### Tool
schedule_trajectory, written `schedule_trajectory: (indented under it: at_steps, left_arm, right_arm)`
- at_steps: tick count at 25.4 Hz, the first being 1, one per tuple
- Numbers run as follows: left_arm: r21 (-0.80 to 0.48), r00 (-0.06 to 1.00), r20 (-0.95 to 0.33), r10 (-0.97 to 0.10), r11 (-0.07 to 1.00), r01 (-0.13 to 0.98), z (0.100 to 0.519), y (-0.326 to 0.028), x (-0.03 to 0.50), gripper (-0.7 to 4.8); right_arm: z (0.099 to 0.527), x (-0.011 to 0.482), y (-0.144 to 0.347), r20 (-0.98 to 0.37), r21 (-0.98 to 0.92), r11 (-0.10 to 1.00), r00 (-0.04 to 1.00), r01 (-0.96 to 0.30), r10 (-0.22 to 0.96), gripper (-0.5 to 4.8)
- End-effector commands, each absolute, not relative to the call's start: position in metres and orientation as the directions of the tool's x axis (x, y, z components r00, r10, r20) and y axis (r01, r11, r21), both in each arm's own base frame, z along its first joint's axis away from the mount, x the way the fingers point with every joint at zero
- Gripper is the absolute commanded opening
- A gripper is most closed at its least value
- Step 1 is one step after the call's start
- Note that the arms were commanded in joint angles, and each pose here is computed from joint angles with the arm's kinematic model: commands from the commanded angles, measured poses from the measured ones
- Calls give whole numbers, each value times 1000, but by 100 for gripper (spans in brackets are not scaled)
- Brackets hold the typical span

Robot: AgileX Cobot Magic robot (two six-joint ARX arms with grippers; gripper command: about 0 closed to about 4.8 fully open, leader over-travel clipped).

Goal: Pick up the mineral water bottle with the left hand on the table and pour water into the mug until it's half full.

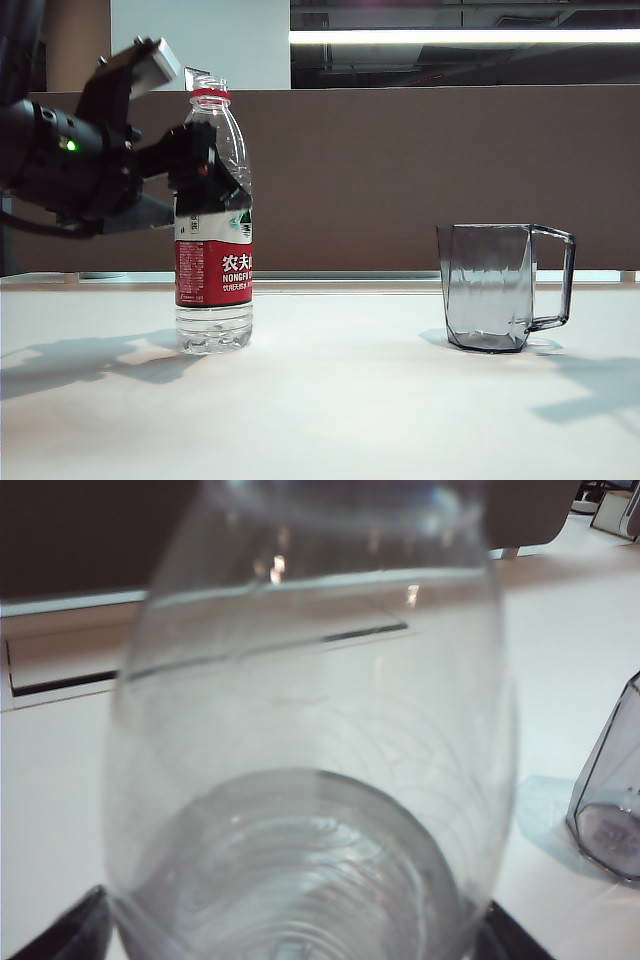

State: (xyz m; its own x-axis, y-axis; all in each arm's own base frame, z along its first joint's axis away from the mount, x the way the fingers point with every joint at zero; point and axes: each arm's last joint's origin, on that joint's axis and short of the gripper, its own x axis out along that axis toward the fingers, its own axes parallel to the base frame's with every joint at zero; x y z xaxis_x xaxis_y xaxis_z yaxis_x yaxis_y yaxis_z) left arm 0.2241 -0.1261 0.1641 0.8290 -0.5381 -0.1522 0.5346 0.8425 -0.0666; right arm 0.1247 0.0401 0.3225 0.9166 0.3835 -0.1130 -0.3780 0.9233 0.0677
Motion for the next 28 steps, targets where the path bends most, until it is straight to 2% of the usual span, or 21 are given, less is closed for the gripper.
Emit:
schedule_trajectory:
  at_steps: [1, 19, 21, 25, 26, 28]
  left_arm:
    - [-60, 834, -105, -542, 840, 539, 165, -129, 230, 479]
    - [-59, 834, -98, -542, 840, 539, 162, -139, 248, 479]
    - [-59, 834, -98, -542, 840, 539, 162, -139, 248, 434]
    - [-60, 834, -99, -542, 840, 539, 162, -139, 248, 413]
    - [-60, 834, -98, -542, 840, 539, 162, -139, 248, 356]
    - [-60, 834, -98, -542, 840, 539, 162, -139, 248, 290]
  right_arm:
    - [326, 123, 40, -104, 68, 922, 916, -381, 387, -9]
    - [324, 123, 40, -120, 69, 923, 915, -380, 385, -9]
    - [324, 123, 40, -120, 69, 923, 915, -380, 385, -9]
    - [323, 123, 40, -133, 70, 923, 913, -379, 385, -9]
    - [322, 123, 40, -137, 71, 923, 913, -379, 385, -9]
    - [322, 123, 40, -138, 71, 923, 912, -379, 385, -9]
